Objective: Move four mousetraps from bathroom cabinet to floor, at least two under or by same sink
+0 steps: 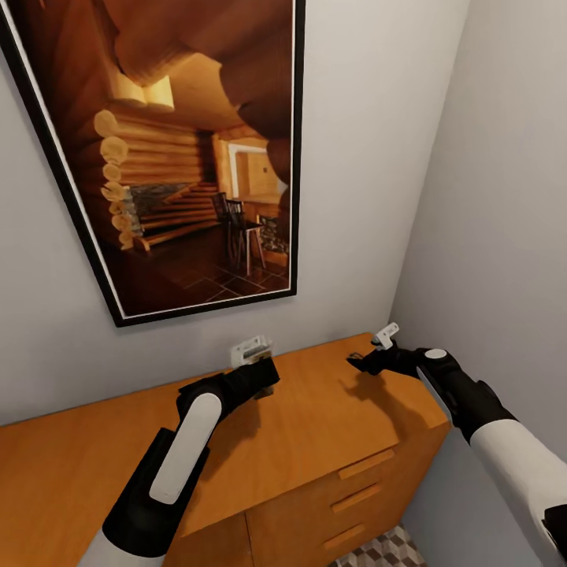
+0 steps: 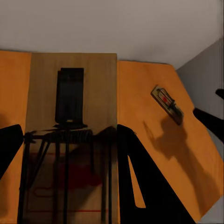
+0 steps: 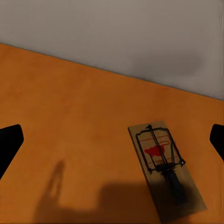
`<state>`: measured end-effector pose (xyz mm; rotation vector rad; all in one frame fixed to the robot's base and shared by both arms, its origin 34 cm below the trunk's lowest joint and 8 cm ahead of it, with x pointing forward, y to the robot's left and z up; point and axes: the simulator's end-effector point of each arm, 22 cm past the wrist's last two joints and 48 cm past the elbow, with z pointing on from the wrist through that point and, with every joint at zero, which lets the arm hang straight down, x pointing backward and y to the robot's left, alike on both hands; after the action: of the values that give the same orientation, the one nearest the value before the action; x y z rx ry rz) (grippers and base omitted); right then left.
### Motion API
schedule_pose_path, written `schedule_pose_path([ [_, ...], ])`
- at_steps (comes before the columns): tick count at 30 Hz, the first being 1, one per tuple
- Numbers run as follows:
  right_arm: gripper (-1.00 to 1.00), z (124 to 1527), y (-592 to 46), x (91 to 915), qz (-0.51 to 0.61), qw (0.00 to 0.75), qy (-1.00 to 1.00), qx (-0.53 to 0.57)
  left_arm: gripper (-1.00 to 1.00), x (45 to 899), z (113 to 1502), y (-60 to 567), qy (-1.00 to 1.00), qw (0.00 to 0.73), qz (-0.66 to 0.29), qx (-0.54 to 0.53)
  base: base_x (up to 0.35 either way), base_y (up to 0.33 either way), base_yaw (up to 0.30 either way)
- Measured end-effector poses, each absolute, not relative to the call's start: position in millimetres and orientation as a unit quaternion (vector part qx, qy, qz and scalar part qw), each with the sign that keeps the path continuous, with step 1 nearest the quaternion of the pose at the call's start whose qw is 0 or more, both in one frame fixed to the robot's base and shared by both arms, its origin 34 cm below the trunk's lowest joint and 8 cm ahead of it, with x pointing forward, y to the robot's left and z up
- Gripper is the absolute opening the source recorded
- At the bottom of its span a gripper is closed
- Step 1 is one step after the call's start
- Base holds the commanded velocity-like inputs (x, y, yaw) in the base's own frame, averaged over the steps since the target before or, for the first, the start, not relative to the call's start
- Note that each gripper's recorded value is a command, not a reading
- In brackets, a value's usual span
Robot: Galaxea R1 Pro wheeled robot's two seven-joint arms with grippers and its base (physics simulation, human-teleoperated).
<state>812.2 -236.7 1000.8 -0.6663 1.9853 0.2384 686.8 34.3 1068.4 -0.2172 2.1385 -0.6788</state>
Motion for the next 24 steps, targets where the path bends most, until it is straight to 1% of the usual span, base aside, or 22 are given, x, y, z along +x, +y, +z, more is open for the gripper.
schedule_pose_path([
  [9, 1.0, 979, -247, 810, 0.105, 0.468, 0.838, -0.261, -1.0, 676, 1073, 6, 0.853, 0.426, -0.295, -0.056, 0.154, -0.201, 0.0],
  [15, 1.0, 965, -231, 794, 0.157, 0.437, 0.841, -0.279, -1.0, 674, 1073, 3, 0.852, 0.426, -0.3, -0.054, 0.038, -0.049, 0.0],
  [24, 1.0, 962, -222, 788, 0.176, 0.426, 0.84, -0.287, -1.0, 674, 1073, 2, 0.852, 0.426, -0.301, -0.054, 0.005, -0.007, 0.0],
])
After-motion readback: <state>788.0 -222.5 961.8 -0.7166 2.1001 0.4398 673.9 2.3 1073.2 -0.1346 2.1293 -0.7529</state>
